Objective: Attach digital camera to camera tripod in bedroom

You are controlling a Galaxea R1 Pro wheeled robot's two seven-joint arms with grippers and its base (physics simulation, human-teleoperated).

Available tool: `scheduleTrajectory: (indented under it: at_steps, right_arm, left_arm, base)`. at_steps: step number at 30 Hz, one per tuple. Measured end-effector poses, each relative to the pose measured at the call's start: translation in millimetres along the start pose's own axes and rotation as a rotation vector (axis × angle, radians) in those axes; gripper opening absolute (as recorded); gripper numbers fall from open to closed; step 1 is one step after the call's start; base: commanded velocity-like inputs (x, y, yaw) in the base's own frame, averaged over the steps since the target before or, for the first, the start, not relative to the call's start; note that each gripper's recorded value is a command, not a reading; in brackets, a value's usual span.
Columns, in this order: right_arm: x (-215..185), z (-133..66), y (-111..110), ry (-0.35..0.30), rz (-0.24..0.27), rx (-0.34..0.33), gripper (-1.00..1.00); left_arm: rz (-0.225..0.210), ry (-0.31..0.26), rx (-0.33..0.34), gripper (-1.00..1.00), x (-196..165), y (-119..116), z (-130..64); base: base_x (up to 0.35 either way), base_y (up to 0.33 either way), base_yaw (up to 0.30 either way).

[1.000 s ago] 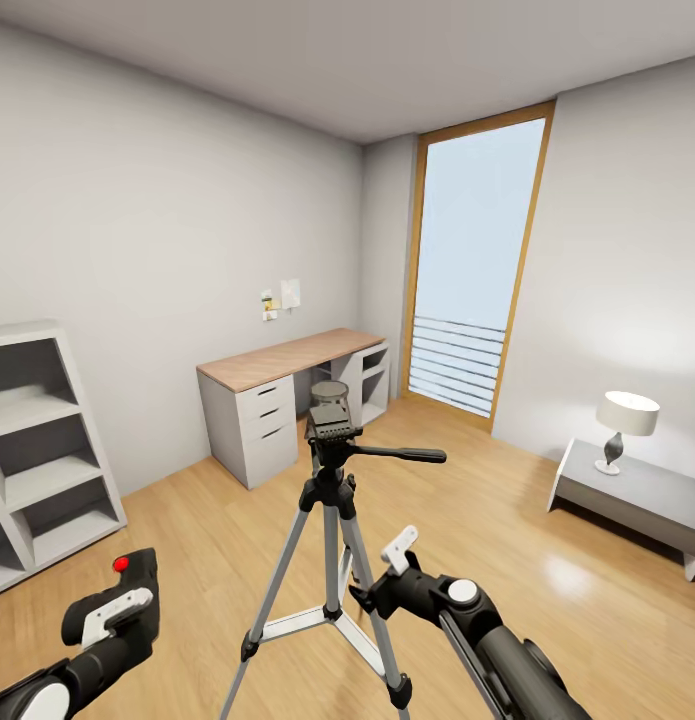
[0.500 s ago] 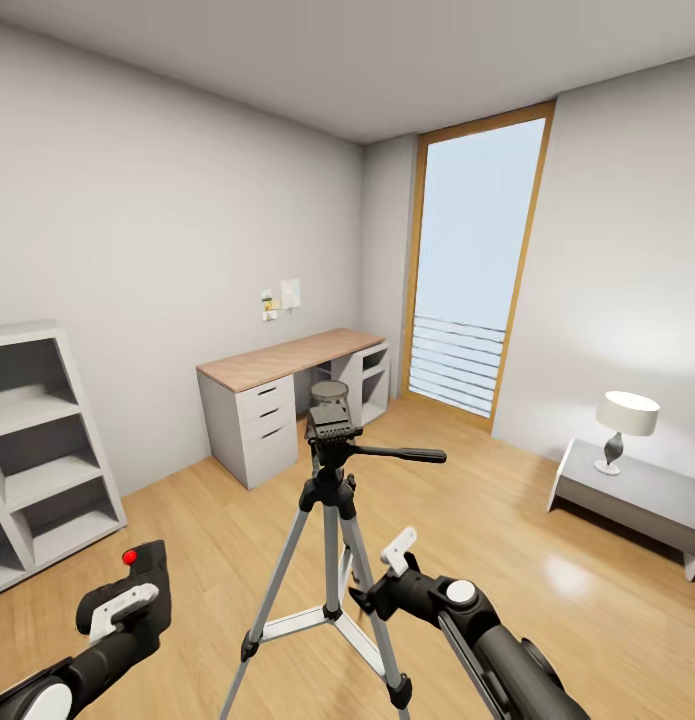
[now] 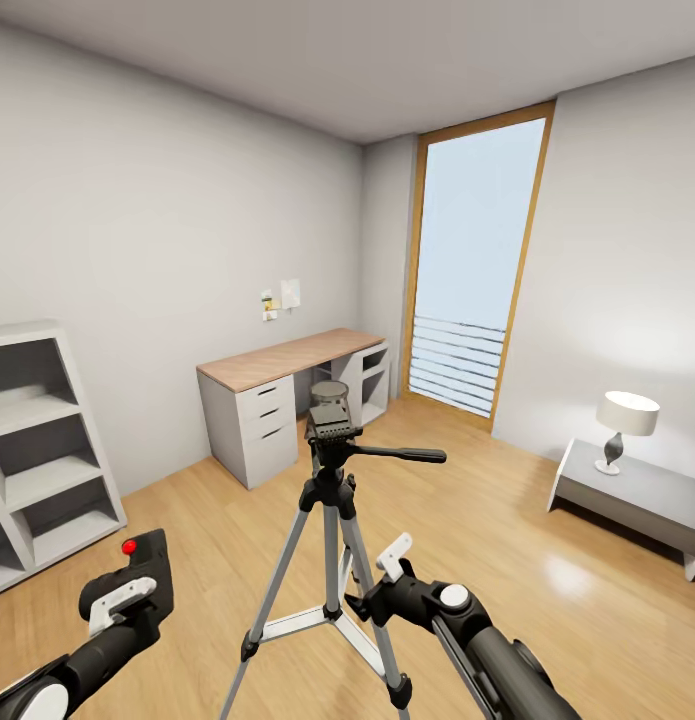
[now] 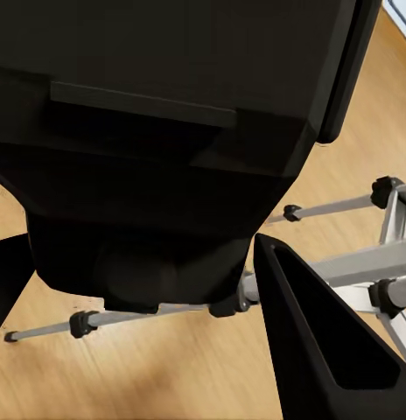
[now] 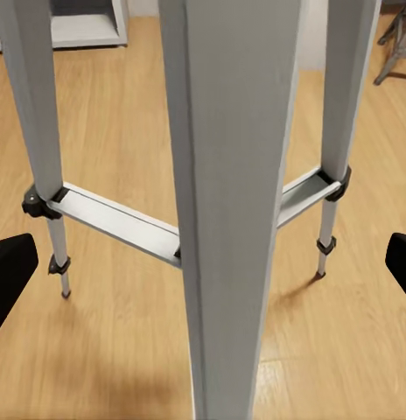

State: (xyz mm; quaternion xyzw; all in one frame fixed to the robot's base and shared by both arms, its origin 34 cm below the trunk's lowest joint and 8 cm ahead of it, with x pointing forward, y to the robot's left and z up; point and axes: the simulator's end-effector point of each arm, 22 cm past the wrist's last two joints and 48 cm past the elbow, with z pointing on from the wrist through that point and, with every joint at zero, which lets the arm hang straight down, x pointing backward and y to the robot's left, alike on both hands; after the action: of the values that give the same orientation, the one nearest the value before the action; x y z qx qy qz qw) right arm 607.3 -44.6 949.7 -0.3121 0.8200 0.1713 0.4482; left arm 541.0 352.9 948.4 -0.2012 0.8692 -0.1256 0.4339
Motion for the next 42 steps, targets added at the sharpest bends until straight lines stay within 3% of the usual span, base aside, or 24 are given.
scheduleTrajectory:
  at_steps: [10, 18, 24, 30, 39, 42]
  right_arm:
    - [9.5, 6.4, 7.2, 0.017, 0.013, -0.012, 1.00]
    - [5.3, 10.1, 11.0, -0.022, 0.006, -0.017, 1.00]
    - [10.8, 12.3, 12.3, -0.022, 0.008, -0.018, 1.00]
    - [12.4, 12.7, 12.2, -0.021, 0.008, -0.018, 1.00]
    - [13.1, 12.8, 12.1, -0.021, 0.008, -0.018, 1.00]
    - [13.1, 12.8, 12.1, -0.021, 0.008, -0.019, 1.00]
  left_arm:
    - [0.066, -0.103, -0.030, -1.00, -26.8, 4.3, 0.3]
    - [0.165, -0.185, -0.068, -1.00, -53.2, 8.2, 3.2]
    - [0.214, -0.254, 0.014, -1.00, -82.4, -21.9, 3.5]
    - [0.230, -0.292, 0.064, -1.00, -100.8, -42.7, 0.4]
    - [0.253, -0.317, 0.121, -1.00, -117.5, -65.2, -8.8]
    - [0.274, -0.332, 0.189, -1.00, -125.4, -86.4, -14.2]
  base:
    - [0.000, 0.000, 0.000]
    - [0.000, 0.000, 0.000]
    - [0.000, 0.000, 0.000]
    - [0.000, 0.000, 0.000]
    - [0.000, 0.000, 0.000]
    - [0.000, 0.000, 0.000]
